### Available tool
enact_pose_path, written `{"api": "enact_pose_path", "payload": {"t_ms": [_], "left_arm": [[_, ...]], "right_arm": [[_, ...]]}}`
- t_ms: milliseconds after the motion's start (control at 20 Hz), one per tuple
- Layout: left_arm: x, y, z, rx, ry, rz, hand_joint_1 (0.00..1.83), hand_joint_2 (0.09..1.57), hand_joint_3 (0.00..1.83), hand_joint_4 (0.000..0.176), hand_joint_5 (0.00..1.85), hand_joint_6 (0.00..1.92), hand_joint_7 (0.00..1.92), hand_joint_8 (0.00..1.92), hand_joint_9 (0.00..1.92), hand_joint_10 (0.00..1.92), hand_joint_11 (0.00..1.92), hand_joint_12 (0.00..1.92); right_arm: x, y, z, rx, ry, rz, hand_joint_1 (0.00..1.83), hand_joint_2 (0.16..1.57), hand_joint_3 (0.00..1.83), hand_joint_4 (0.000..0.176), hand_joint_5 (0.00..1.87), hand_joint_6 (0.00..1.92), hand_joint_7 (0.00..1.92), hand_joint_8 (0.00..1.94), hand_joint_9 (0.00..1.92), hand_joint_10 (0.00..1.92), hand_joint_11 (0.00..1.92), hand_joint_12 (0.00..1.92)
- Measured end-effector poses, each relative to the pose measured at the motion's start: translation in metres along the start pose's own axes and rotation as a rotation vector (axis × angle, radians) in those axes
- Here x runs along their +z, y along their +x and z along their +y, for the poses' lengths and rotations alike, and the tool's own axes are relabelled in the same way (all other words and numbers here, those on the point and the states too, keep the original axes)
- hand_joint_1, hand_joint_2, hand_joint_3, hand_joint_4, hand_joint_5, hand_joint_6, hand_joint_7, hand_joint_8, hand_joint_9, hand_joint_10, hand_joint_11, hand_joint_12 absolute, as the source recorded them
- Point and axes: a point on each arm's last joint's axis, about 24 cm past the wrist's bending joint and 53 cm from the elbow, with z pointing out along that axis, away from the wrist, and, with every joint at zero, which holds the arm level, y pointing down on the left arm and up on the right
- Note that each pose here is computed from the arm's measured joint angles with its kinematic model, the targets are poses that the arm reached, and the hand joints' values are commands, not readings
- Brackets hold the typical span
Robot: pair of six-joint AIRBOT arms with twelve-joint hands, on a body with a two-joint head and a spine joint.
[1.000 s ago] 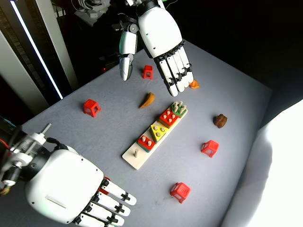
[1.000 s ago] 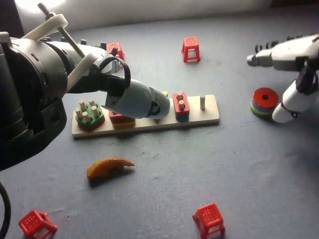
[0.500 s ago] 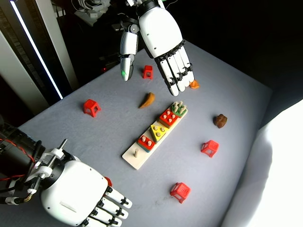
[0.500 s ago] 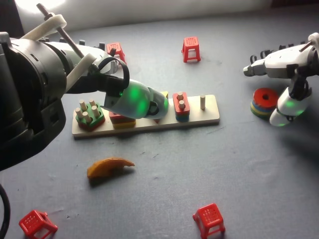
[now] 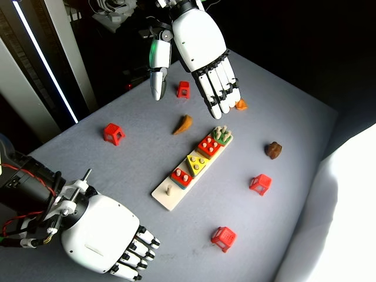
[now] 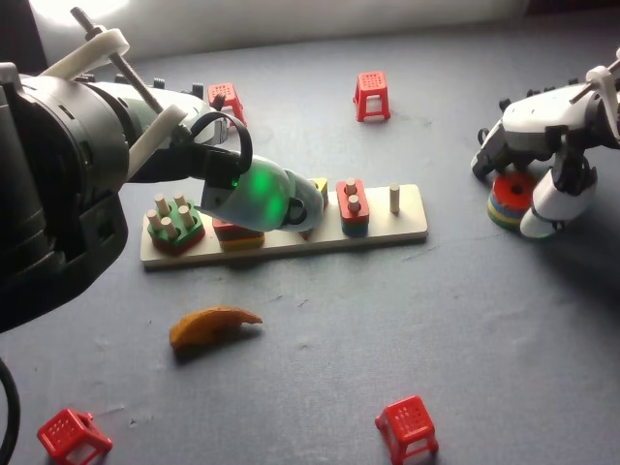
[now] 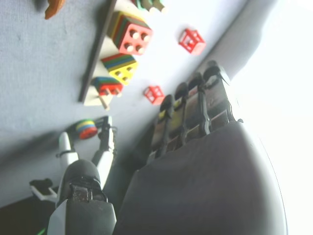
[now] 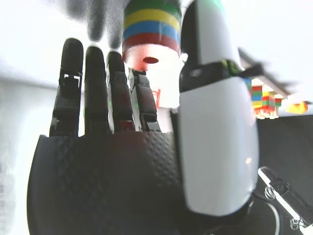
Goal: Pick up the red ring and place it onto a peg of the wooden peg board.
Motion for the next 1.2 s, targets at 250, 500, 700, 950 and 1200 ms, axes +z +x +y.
{"api": "enact_pose_path", "payload": {"t_ms": [250, 500, 700, 950, 1200], "left_arm": [[0.0, 0.0, 0.0, -0.001, 0.0, 0.0, 0.0, 1.08, 0.01, 0.0, 0.0, 0.0, 0.0, 0.0, 0.0, 0.0, 0.0, 0.0], [0.0, 0.0, 0.0, -0.002, 0.0, 0.0, 0.0, 1.1, 0.01, 0.0, 0.0, 0.0, 0.0, 0.0, 0.0, 0.0, 0.0, 0.0], [0.0, 0.0, 0.0, -0.005, 0.0, 0.0, 0.0, 1.09, 0.01, 0.0, 0.0, 0.0, 0.0, 0.0, 0.0, 0.0, 0.0, 0.0], [0.0, 0.0, 0.0, -0.005, 0.0, 0.0, 0.0, 1.09, 0.01, 0.0, 0.0, 0.0, 0.0, 0.0, 0.0, 0.0, 0.0, 0.0], [0.0, 0.0, 0.0, -0.005, 0.0, 0.0, 0.0, 1.09, 0.0, 0.0, 0.0, 0.0, 0.0, 0.0, 0.0, 0.0, 0.0, 0.0]], "right_arm": [[0.001, 0.001, 0.004, -0.003, -0.013, 0.003, 1.39, 1.06, 0.0, 0.0, 0.97, 0.94, 1.13, 0.7, 1.07, 0.89, 1.01, 0.78], [0.0, 0.0, 0.006, -0.002, -0.018, 0.001, 1.4, 1.01, 0.0, 0.0, 1.11, 0.77, 1.25, 0.46, 1.18, 0.72, 1.19, 0.63], [0.0, 0.0, 0.006, -0.003, -0.018, 0.001, 1.4, 1.01, 0.0, 0.0, 1.11, 0.75, 1.23, 0.5, 1.19, 0.7, 1.2, 0.57], [-0.003, -0.009, 0.013, 0.023, -0.03, -0.008, 1.4, 1.01, 0.0, 0.0, 1.13, 0.74, 1.22, 0.5, 1.18, 0.71, 1.18, 0.55], [-0.02, -0.027, 0.045, -0.003, -0.104, -0.04, 1.48, 1.02, 0.0, 0.0, 1.1, 0.73, 1.23, 0.44, 1.16, 0.64, 1.01, 1.16]]}}
